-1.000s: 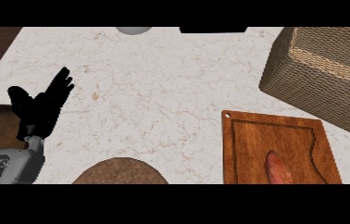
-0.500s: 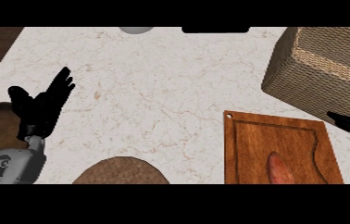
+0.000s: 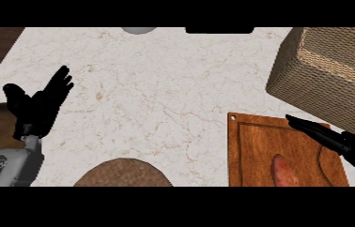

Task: Pick the sweet potato from the cutting board and place it in the basket

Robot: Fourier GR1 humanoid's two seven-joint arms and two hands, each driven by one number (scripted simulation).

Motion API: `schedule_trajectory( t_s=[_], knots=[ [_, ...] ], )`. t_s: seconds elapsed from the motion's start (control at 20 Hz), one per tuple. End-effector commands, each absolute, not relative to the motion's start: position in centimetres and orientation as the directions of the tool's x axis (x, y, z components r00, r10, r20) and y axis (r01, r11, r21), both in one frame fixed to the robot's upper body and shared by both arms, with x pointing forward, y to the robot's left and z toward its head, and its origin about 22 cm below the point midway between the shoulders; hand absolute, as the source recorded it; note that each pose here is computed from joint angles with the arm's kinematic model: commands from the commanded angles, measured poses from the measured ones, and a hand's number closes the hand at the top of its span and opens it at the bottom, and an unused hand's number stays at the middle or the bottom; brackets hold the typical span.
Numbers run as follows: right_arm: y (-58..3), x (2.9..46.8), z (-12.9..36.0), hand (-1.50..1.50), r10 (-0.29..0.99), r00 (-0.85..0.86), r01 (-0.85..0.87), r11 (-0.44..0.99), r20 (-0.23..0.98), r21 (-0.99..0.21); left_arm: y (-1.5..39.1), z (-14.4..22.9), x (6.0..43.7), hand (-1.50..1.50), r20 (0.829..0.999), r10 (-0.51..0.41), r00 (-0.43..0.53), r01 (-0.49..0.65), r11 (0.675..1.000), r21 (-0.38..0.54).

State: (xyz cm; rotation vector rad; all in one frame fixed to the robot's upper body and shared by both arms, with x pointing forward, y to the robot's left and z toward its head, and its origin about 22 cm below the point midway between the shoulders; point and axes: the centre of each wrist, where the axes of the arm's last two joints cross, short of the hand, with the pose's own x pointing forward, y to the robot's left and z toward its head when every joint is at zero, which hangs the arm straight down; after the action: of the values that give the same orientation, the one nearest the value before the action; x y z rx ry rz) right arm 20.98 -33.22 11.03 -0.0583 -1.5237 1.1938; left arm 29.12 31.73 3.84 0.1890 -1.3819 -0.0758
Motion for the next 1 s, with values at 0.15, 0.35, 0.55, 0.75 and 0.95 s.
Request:
schedule_trajectory(
  t_s=[0.15,0.35,0.55,0.75,0.95],
  knots=[
    [-31.1,21.4,7.5,-1.50,0.649,-0.370,-0.599,0.380,0.665,-0.705,30.6,3.1,29.3,0.00,0.968,-0.169,0.187,-0.059,0.981,0.183],
    [-33.3,20.8,6.1,-1.50,0.684,-0.369,-0.600,0.342,0.629,-0.723,32.4,4.6,30.0,0.00,0.968,-0.179,0.178,-0.060,0.980,0.192],
    [-33.6,21.9,5.1,-1.50,0.658,-0.384,-0.593,0.361,0.647,-0.719,30.8,3.1,29.7,0.00,0.967,-0.161,0.198,-0.067,0.982,0.177],
    [-34.5,21.5,5.7,-1.50,0.650,-0.377,-0.615,0.358,0.660,-0.703,31.9,2.1,28.8,0.00,0.966,-0.170,0.194,-0.083,0.978,0.189],
    [-34.3,20.6,5.3,-1.50,0.598,-0.392,-0.649,0.360,0.700,-0.670,31.9,4.6,30.3,0.00,0.966,-0.166,0.200,-0.069,0.981,0.183]
  ],
)
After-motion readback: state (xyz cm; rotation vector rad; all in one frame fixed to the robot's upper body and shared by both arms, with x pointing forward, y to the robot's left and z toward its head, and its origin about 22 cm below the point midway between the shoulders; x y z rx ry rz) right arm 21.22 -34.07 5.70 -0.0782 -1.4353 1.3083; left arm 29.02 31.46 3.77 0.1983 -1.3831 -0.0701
